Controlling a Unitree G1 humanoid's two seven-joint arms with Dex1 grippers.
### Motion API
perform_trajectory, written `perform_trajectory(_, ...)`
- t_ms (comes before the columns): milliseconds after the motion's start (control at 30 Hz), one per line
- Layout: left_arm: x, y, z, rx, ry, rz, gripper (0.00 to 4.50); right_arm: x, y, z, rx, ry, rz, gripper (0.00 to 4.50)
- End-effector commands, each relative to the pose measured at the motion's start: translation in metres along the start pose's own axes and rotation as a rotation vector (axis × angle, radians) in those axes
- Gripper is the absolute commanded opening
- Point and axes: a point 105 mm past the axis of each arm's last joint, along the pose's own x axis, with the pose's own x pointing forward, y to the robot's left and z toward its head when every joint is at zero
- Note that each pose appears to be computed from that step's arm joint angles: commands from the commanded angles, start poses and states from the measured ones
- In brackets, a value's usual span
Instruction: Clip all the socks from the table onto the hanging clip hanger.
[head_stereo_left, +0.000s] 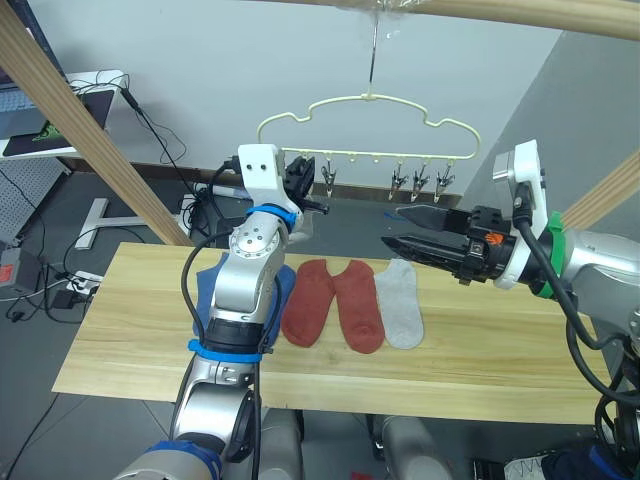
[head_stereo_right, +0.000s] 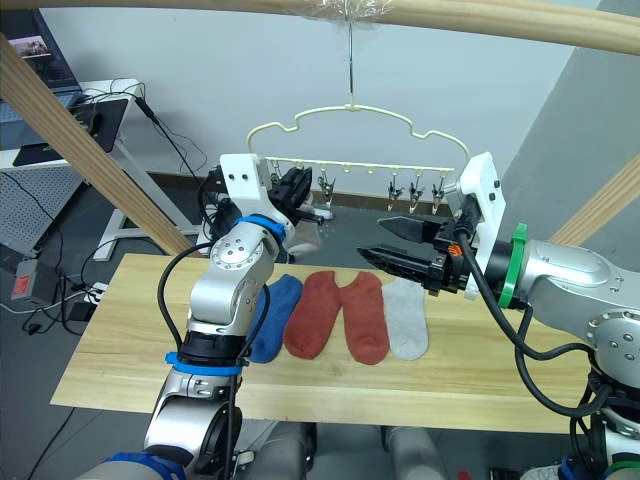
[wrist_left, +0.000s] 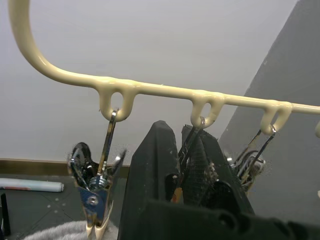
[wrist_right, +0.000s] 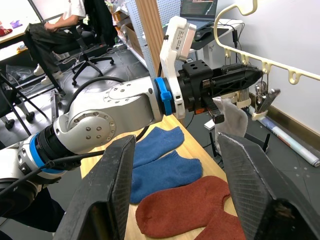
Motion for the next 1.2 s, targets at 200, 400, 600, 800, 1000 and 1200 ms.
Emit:
perform_trajectory(200, -0.007, 0.013, 0.027, -0.235, -0.011, -0.07, 0.17, 0.008, -0.036, -0.046, 0.013, 0.23, -0.219, 2.72)
perform_trajectory(400, -0.011, 0.015, 0.038, -0.368, 0.006, -0.143, 0.17, 0.019, -0.064, -0.08, 0.08, 0.343, -0.4, 4.23)
perform_trajectory(600, -0.013, 0.009, 0.035, -0.421, 0.065, -0.195, 0.17, 0.022, -0.094, -0.121, 0.087, 0.485, -0.616, 4.47)
perform_trajectory(800, -0.013, 0.009, 0.04, -0.468, 0.088, -0.221, 0.17, 0.037, -0.108, -0.143, 0.13, 0.501, -0.722, 4.47)
perform_trajectory(1000, -0.013, 0.012, 0.043, -0.475, 0.094, -0.222, 0.17, 0.045, -0.121, -0.159, 0.167, 0.519, -0.836, 4.47)
perform_trajectory(1200, -0.015, 0.013, 0.041, -0.457, 0.107, -0.224, 0.17, 0.053, -0.125, -0.166, 0.192, 0.514, -0.881, 4.47)
